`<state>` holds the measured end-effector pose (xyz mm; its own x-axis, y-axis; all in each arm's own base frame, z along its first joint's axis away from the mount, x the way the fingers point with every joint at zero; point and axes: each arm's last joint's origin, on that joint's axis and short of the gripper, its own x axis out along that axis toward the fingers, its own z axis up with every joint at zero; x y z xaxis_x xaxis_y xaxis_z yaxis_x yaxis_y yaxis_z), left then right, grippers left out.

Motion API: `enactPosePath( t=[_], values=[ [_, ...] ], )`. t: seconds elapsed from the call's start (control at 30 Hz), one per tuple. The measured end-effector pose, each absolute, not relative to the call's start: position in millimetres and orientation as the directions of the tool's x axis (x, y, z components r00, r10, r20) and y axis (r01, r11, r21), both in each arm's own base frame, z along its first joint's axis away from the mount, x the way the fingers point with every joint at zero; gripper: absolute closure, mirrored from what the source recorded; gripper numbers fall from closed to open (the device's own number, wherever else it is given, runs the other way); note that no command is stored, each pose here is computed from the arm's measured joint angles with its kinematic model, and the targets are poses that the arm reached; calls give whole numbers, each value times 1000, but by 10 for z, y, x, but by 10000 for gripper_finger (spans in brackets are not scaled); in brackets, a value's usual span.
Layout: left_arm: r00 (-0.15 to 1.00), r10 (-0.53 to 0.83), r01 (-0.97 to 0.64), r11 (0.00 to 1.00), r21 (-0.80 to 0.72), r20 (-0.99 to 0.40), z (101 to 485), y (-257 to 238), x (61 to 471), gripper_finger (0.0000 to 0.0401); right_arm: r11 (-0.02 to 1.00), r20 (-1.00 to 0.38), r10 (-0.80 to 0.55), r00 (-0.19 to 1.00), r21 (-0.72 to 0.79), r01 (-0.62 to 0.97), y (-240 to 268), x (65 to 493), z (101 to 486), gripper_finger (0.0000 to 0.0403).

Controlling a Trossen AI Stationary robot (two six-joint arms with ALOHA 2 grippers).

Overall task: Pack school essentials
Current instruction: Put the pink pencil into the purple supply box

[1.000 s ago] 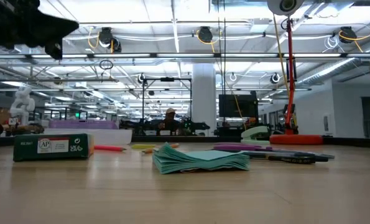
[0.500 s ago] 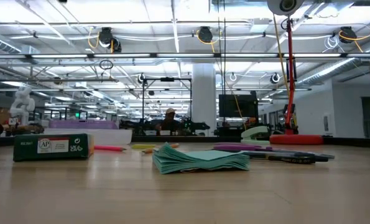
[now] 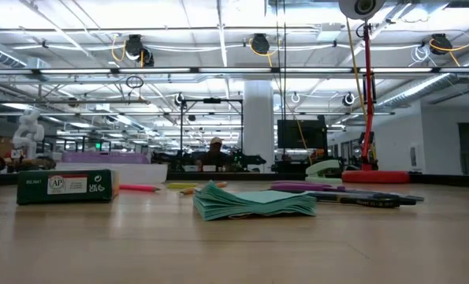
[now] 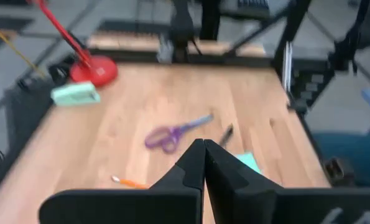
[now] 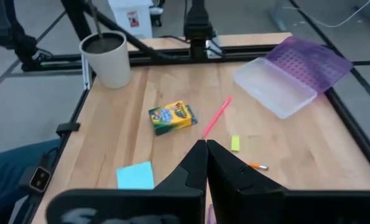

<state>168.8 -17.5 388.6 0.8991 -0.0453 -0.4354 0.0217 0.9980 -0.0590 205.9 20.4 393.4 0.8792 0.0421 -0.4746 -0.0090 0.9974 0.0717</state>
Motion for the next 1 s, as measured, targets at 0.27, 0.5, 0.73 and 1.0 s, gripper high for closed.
enactPosePath(
  t=[0.27, 0.5, 0.73, 1.0],
  values=[
    [834, 53, -56, 998, 11, -550, 3466, -438, 2114, 391, 997, -501, 65, 863, 77, -30, 285, 2221, 3468, 403],
    [812, 32, -16, 999, 32, -583, 3204, -616, 2345, 391, 991, -502, 64, 862, 136, 6, 291, 2289, 2960, 403],
    [871, 10, -8, 1000, 7, -490, 2830, -655, 2433, 391, 987, -468, 67, 881, 159, 10, 293, 2299, 2707, 403],
    [886, 20, -72, 993, -94, -463, 2486, -560, 2416, 383, 974, -458, 68, 886, 224, 41, 294, 2300, 2666, 403]
  ],
)
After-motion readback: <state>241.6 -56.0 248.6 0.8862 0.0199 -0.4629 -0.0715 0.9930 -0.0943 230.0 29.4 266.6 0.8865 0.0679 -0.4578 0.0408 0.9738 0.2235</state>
